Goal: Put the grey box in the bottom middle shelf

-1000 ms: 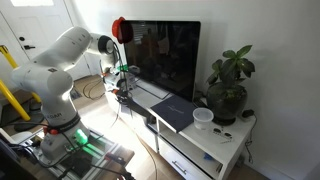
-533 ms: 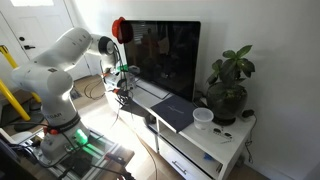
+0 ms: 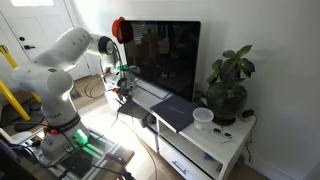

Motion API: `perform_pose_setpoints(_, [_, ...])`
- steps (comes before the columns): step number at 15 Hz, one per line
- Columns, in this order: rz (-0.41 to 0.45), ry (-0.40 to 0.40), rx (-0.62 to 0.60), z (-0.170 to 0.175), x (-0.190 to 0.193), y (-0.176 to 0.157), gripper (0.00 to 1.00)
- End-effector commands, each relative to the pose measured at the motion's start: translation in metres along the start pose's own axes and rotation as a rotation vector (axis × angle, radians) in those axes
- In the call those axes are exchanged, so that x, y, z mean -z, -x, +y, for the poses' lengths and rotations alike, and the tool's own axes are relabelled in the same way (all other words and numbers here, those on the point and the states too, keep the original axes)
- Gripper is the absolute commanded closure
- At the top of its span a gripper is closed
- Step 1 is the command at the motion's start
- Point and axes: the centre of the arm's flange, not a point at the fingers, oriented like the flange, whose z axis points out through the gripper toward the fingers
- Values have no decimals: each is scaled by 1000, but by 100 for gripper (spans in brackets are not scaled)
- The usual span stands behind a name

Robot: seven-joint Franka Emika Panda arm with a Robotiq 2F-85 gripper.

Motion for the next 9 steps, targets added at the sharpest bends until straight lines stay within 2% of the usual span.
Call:
perform_pose_setpoints(1, [-33, 21, -3, 8, -4, 0, 1])
perform_pose_setpoints(4, [-48, 24, -8, 9, 2, 4, 0])
perform_pose_setpoints(9, [-145, 41, -6, 6, 28, 32, 0])
